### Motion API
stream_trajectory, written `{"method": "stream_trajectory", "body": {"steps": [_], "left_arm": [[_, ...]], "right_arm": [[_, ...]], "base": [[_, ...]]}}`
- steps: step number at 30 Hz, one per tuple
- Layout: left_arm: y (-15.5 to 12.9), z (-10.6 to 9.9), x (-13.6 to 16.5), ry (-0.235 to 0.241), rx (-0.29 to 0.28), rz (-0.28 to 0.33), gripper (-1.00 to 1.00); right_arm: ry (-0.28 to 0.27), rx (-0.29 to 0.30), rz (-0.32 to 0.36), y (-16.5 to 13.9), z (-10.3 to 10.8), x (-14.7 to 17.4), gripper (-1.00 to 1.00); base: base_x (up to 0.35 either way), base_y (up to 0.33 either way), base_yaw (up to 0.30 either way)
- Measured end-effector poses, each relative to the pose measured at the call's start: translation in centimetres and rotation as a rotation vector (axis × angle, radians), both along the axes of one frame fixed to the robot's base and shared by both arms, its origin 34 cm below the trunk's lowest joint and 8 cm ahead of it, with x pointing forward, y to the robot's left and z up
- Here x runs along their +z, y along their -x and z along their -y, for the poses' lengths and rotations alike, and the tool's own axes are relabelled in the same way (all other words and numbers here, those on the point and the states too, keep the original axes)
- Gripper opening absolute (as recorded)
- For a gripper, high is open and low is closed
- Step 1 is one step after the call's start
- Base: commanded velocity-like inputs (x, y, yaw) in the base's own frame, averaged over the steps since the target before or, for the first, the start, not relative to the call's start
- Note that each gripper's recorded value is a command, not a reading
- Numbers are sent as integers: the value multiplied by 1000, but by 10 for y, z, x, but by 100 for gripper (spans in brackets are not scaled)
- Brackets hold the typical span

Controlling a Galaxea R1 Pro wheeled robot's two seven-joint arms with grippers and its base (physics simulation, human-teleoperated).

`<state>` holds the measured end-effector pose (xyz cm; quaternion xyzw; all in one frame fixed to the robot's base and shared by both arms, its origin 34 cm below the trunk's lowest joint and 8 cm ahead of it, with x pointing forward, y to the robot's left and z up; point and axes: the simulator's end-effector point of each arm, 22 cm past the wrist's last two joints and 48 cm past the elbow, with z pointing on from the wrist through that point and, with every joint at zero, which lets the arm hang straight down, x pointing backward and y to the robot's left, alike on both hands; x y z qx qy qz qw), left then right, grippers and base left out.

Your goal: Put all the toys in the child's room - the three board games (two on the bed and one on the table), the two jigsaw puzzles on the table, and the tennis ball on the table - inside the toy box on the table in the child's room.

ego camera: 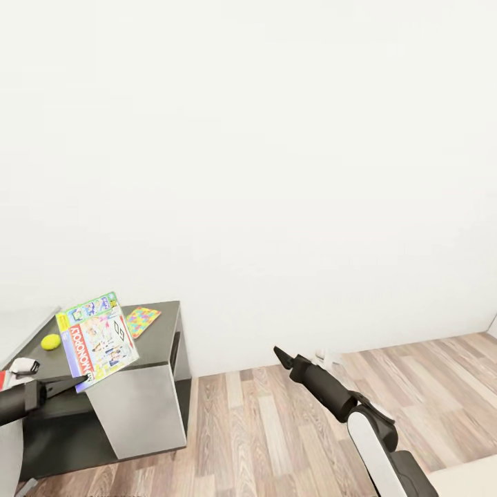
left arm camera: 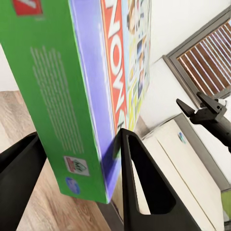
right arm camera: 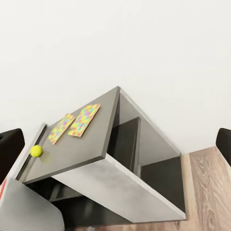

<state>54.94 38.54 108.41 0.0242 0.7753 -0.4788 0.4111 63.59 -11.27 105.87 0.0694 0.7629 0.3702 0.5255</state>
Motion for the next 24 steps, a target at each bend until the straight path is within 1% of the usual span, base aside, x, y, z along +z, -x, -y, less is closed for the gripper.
{"method": "stream_trajectory", "body": {"steps": [6,15,19,24], "left_arm": [[0,0,0,0,-1,0,-100],[0,0,0,0,-1,-1,-100],[0,1,-1,1,-1,-1,-100],[0,0,-1,1,0,-2,-100]], "right_arm": [[2,14,0,2,-6,0,100],[3,16,-1,2,-7,-1,100],[2,17,-1,3,-7,-1,100],[2,17,-1,3,-7,-1,100]], "base": [[22,0,267],[13,0,280],[103,0,281],[185,4,281]]}}
